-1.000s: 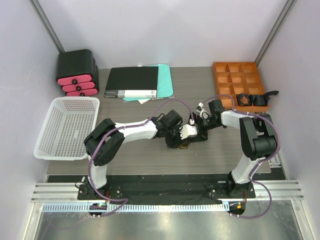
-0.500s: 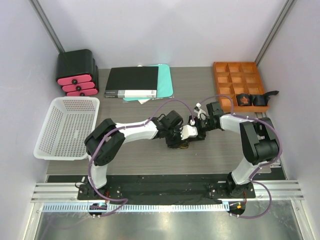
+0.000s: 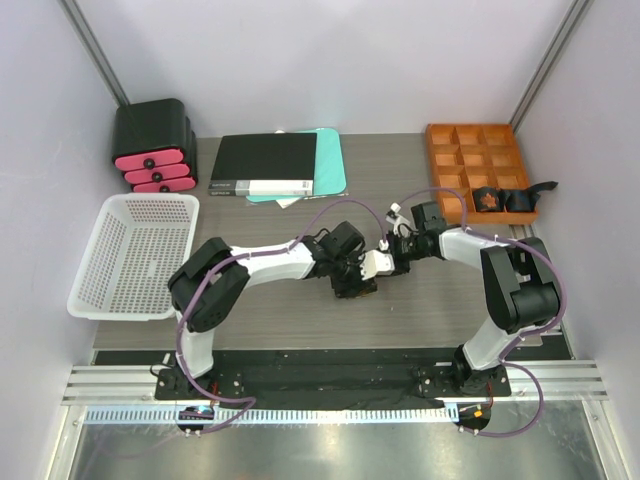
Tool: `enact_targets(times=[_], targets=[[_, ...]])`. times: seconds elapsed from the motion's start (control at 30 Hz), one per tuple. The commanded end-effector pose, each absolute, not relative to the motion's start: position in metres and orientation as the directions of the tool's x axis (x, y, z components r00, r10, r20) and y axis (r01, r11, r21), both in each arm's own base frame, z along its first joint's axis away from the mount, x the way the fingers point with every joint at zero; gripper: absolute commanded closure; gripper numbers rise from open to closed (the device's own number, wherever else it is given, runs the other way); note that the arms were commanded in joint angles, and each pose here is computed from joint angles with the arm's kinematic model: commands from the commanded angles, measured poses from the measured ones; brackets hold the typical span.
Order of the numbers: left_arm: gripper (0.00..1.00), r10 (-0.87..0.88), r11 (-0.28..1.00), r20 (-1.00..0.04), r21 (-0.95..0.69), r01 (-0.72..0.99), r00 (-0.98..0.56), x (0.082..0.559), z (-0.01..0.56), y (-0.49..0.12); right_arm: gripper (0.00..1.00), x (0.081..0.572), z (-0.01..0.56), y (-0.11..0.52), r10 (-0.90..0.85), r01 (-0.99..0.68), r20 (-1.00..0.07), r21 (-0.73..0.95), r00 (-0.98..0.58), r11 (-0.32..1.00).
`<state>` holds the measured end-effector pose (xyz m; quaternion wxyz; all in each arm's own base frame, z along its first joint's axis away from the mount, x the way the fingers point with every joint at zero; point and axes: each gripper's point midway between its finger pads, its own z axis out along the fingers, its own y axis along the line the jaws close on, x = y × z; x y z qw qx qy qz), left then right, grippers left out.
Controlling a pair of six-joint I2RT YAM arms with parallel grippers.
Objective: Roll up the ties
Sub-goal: Pick up the tie at the center of the board.
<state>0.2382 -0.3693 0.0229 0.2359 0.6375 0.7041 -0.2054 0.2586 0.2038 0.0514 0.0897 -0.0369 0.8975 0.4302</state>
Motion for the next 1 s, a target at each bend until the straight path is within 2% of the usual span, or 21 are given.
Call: enact_targets(times=[0.0, 0.03, 0.1, 0.17, 0.23, 0.27, 0.33, 0.37, 0.43, 0.47, 0.5, 0.57, 0.67, 0.7, 0.8, 0.97], targets=[[0.43, 0.834, 0.212, -0.492, -0.134, 0.968, -0.251, 0.225, 0.000, -0.321, 0.99, 0.261, 0.045, 0.188, 0.032, -0.099, -0.171, 0.699, -0.985, 0.708], [0.38, 0.793, 0.231, -0.544, -0.147, 0.962, -0.274, 0.227, 0.022, -0.324, 0.99, 0.265, 0.053, 0.187, 0.047, -0.099, -0.186, 0.699, -0.981, 0.708], [0.01, 0.724, 0.229, -0.623, -0.189, 0.955, -0.297, 0.231, 0.052, -0.326, 0.99, 0.268, 0.062, 0.184, 0.059, -0.096, -0.196, 0.696, -0.979, 0.712], [0.00, 0.646, 0.227, -0.704, -0.192, 0.955, -0.295, 0.231, 0.095, -0.328, 0.99, 0.275, 0.077, 0.183, 0.065, -0.118, -0.232, 0.695, -0.971, 0.710], [0.00, 0.621, 0.237, -0.722, -0.196, 0.951, -0.304, 0.229, 0.117, -0.321, 0.99, 0.274, 0.086, 0.181, 0.059, -0.126, -0.240, 0.685, -0.969, 0.717], [0.00, 0.600, 0.236, -0.743, -0.189, 0.953, -0.296, 0.224, 0.137, -0.317, 0.99, 0.280, 0.098, 0.179, 0.061, -0.152, -0.280, 0.677, -0.958, 0.720], [0.00, 0.589, 0.239, -0.751, -0.190, 0.952, -0.298, 0.218, 0.152, -0.311, 0.99, 0.285, 0.107, 0.170, 0.066, -0.155, -0.302, 0.651, -0.951, 0.743], [0.00, 0.592, 0.244, -0.745, -0.197, 0.950, -0.307, 0.210, 0.160, -0.304, 0.99, 0.298, 0.124, 0.166, 0.065, -0.193, -0.360, 0.635, -0.931, 0.748], [0.00, 0.594, 0.258, -0.741, -0.195, 0.946, -0.314, 0.205, 0.167, -0.297, 0.99, 0.311, 0.139, 0.146, 0.098, -0.176, -0.395, 0.601, -0.914, 0.780], [0.00, 0.601, 0.266, -0.731, -0.199, 0.943, -0.323, 0.202, 0.168, -0.293, 0.99, 0.327, 0.160, 0.137, 0.097, -0.215, -0.463, 0.575, -0.881, 0.789], [0.00, 0.598, 0.277, -0.735, -0.186, 0.943, -0.321, 0.201, 0.173, -0.288, 0.99, 0.334, 0.168, 0.119, 0.120, -0.190, -0.473, 0.557, -0.873, 0.808], [0.00, 0.604, 0.297, -0.727, -0.175, 0.939, -0.327, 0.200, 0.175, -0.283, 0.99, 0.354, 0.200, 0.097, 0.095, -0.226, -0.560, 0.475, -0.823, 0.850], [0.00, 0.602, 0.328, -0.724, -0.163, 0.931, -0.339, 0.202, 0.178, -0.278, 0.99, 0.384, 0.234, 0.035, 0.107, -0.159, -0.647, 0.339, -0.755, 0.927], [0.00, 0.600, 0.344, -0.718, -0.167, 0.924, -0.353, 0.202, 0.178, -0.277, 0.99, 0.392, 0.242, 0.018, 0.057, -0.179, -0.684, 0.269, -0.727, 0.946], [0.00, 0.605, 0.370, -0.701, -0.173, 0.913, -0.377, 0.204, 0.174, -0.275, 0.99, 0.415, 0.254, -0.025, -0.025, -0.141, -0.714, 0.104, -0.700, 0.985], [0.00, 0.612, 0.402, -0.666, -0.203, 0.893, -0.427, 0.206, 0.164, -0.276, 0.99, 0.445, 0.231, -0.057, -0.112, -0.124, -0.659, -0.028, -0.744, 0.992]])
